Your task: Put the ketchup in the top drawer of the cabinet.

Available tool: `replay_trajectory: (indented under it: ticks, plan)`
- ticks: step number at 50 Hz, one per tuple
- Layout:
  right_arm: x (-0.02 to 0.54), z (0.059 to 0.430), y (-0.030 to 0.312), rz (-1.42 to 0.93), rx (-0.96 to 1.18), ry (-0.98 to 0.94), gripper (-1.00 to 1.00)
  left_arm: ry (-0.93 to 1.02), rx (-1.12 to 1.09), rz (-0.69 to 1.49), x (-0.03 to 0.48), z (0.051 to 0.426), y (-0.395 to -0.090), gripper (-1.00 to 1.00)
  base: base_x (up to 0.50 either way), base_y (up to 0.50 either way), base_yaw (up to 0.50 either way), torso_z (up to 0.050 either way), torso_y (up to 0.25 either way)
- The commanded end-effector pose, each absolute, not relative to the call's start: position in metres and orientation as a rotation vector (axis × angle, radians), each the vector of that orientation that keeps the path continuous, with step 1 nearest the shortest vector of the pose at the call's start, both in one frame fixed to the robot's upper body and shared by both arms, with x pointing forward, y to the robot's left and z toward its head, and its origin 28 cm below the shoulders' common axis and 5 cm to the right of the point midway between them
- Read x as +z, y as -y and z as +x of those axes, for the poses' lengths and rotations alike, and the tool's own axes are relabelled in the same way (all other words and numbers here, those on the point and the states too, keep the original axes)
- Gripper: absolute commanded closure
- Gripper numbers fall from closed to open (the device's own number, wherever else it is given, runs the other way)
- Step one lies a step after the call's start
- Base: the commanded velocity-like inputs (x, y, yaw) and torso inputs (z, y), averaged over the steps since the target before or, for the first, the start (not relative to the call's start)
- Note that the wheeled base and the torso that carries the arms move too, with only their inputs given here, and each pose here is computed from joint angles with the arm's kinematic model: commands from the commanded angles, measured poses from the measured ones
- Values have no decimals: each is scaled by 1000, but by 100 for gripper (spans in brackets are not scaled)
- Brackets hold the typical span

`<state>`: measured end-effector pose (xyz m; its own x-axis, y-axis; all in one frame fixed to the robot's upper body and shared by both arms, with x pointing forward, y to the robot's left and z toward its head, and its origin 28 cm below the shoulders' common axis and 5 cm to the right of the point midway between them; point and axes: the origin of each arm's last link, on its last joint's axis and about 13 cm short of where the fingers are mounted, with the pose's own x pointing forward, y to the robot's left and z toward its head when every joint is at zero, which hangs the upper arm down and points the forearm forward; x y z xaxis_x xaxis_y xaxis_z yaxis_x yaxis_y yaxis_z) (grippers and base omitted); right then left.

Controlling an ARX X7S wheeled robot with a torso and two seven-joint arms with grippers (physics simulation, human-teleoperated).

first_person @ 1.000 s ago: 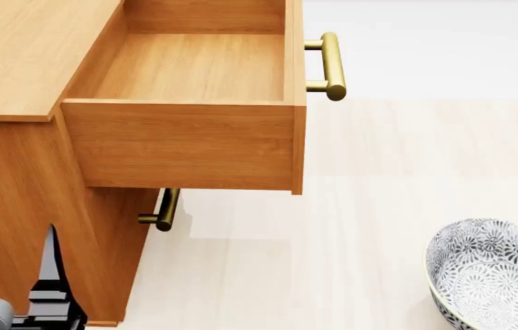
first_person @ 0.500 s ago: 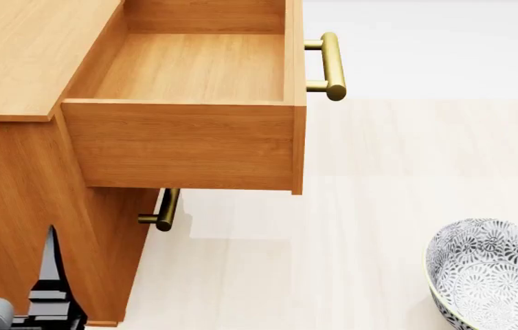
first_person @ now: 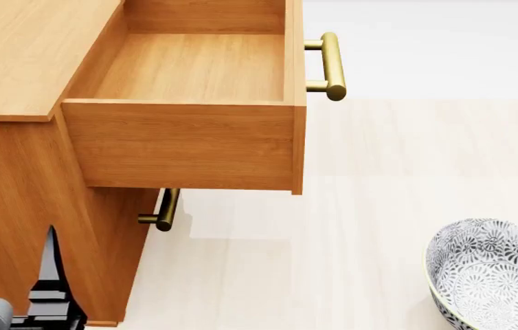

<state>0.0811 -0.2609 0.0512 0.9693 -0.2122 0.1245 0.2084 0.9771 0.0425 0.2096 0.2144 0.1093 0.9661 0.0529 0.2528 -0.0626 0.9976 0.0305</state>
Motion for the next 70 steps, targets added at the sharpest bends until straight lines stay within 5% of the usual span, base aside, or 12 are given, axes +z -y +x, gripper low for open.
replay_trajectory:
  ticks: [1, 70]
  plan:
    - [109, 92, 252, -37, -189, 320, 100, 255, 59, 32, 109, 210, -215, -100, 0, 0, 0, 0, 0]
    - [326, 171, 217, -126, -96, 725, 100, 246, 45, 28, 110, 220, -216, -100, 0, 0, 0, 0, 0]
